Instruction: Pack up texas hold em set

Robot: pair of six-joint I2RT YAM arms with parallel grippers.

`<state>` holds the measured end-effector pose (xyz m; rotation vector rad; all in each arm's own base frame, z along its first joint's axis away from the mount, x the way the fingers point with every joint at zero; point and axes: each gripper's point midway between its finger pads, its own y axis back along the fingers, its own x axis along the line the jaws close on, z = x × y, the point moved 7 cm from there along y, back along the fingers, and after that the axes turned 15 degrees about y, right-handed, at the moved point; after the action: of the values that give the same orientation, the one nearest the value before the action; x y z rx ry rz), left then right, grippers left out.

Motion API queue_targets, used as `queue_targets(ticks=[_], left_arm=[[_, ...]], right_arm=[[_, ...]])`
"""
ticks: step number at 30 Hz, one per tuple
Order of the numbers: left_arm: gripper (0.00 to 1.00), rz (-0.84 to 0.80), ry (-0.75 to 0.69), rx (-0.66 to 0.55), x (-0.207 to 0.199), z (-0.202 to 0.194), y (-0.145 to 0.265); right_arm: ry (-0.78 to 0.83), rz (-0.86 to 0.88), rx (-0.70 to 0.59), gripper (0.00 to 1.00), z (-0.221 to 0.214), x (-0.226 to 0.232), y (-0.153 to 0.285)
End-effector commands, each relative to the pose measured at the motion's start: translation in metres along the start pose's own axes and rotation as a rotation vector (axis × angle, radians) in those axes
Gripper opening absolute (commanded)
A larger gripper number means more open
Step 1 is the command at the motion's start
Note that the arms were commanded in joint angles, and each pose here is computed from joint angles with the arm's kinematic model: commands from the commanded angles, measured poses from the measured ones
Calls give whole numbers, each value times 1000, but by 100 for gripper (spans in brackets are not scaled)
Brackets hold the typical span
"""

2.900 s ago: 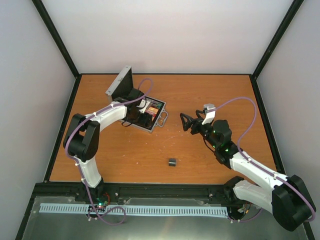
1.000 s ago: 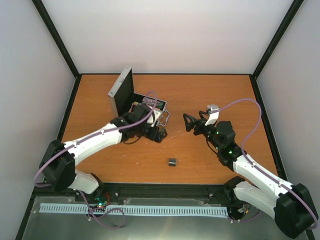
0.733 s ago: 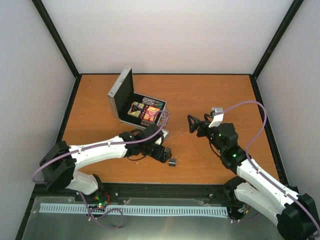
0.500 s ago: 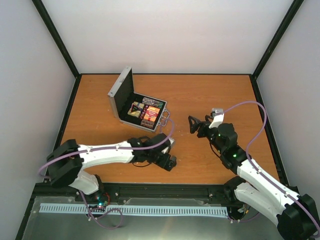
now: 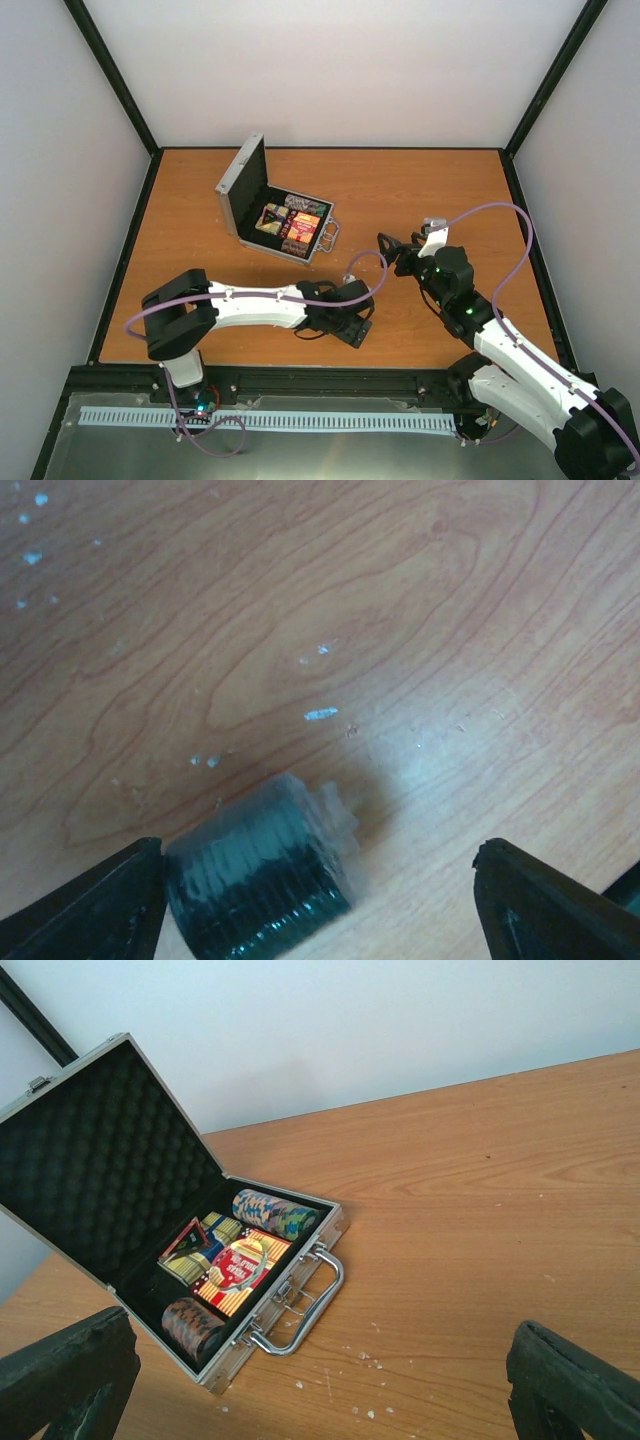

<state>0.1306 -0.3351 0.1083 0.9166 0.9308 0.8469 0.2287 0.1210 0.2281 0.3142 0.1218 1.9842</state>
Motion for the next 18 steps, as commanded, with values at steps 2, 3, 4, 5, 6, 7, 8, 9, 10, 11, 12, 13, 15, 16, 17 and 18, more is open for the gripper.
queue_targets(ticks=[2, 3, 4, 5, 6, 7, 8, 9, 10, 11, 12, 13, 15, 16, 17, 18], left_arm=[[78, 60, -32, -20, -10, 3, -2], [76, 70, -40, -20, -10, 3, -3], [75, 78, -46, -21, -11, 3, -4], [73, 90, -54, -18, -11, 2, -6], [71, 97, -60, -19, -12, 1, -7], [70, 105, -65, -19, -12, 1, -8], [68, 113, -72, -19, -13, 1, -9], [66, 121, -78, -17, -13, 0, -10], [64, 133, -84, -12, -13, -1, -12], [63, 145, -89, -10, -12, -1, -13], [61, 155, -94, -8, -13, -2, -14], [59, 167, -99, -9, -12, -2, -14], [57, 188, -112, -12, -13, -3, -14], [56, 195, -119, -13, -13, -4, -14], [55, 199, -124, -13, -14, -5, -14], [54, 202, -129, -14, -14, -5, -14]], right_arm=[[-9, -24, -14, 100, 2, -4, 1], [-9, -23, -14, 100, 2, -3, 1], [-9, -24, -13, 100, 2, -4, 0], [-8, -24, -13, 100, 2, -4, 0], [-8, -24, -12, 100, 2, -4, 0], [-8, -25, -9, 100, 1, -4, 0], [-7, -23, -10, 100, 2, -3, 0], [-7, -23, -9, 100, 2, -4, 0], [-7, -23, -9, 100, 2, -4, 0], [-7, -23, -9, 100, 2, -3, 0], [-6, -22, -9, 100, 1, -3, 0], [-7, -23, -10, 100, 2, -3, 0], [-7, -22, -9, 100, 2, -3, -1], [-7, -22, -10, 100, 2, -3, -1], [-7, -23, -9, 100, 2, -3, -1], [-7, -23, -7, 100, 2, -3, -1]])
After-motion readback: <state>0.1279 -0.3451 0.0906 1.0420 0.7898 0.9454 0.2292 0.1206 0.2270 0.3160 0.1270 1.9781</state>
